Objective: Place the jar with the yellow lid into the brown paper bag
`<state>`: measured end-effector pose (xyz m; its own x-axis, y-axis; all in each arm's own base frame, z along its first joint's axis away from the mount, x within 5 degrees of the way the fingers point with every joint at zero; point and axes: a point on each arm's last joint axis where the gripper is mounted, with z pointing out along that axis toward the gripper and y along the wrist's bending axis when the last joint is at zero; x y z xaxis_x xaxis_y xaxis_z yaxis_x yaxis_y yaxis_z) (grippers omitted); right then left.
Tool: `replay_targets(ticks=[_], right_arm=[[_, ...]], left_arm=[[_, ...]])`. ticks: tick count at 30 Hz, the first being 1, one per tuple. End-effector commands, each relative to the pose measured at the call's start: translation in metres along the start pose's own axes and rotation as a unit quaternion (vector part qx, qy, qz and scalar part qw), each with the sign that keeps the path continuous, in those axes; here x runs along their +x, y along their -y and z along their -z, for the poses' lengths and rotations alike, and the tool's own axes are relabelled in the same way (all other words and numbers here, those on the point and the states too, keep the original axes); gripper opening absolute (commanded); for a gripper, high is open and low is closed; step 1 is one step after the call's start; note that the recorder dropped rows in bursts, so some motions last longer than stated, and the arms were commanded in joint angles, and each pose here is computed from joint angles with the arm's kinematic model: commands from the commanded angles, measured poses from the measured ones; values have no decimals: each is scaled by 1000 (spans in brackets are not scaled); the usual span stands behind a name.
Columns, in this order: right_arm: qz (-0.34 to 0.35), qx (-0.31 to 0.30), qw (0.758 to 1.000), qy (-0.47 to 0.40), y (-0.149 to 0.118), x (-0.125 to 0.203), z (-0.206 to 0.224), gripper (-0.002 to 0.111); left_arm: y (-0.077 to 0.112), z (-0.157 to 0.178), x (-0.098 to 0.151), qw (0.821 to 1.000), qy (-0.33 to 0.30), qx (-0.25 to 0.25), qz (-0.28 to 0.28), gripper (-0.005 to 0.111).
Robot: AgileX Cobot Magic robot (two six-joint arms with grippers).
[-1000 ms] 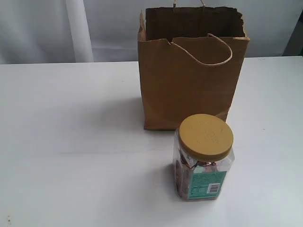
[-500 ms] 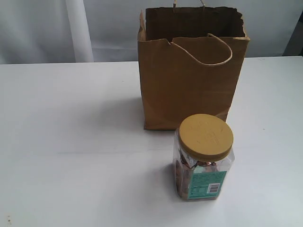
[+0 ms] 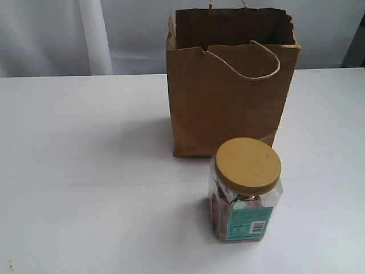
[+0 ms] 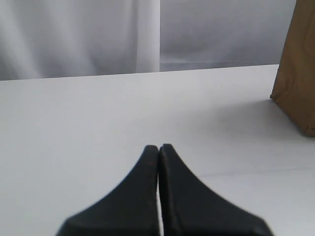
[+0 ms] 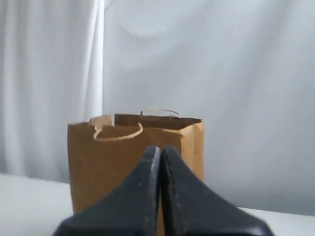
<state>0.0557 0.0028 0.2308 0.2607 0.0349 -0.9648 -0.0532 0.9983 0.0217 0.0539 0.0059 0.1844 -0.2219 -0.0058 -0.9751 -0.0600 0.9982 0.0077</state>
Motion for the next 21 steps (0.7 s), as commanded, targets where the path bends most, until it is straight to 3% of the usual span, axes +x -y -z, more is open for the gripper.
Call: replay_targets(ticks=[1, 5, 10, 17, 21], right_arm=[[-141, 27, 989, 24, 5, -3, 0, 0], [-136, 13, 989, -47, 0, -24, -3, 0], [-103, 0, 986, -132, -5, -76, -22, 0], [4, -2, 949, -316, -4, -129, -70, 0], [-21, -18, 933, -360, -9, -151, -93, 0]], left_arm=[[1, 0, -1, 1000, 4, 4, 3, 1], [1, 0, -1, 1000, 4, 4, 3, 1], [1, 0, -1, 1000, 4, 4, 3, 1], [1, 0, -1, 1000, 4, 4, 3, 1], [1, 0, -1, 1000, 4, 4, 3, 1]])
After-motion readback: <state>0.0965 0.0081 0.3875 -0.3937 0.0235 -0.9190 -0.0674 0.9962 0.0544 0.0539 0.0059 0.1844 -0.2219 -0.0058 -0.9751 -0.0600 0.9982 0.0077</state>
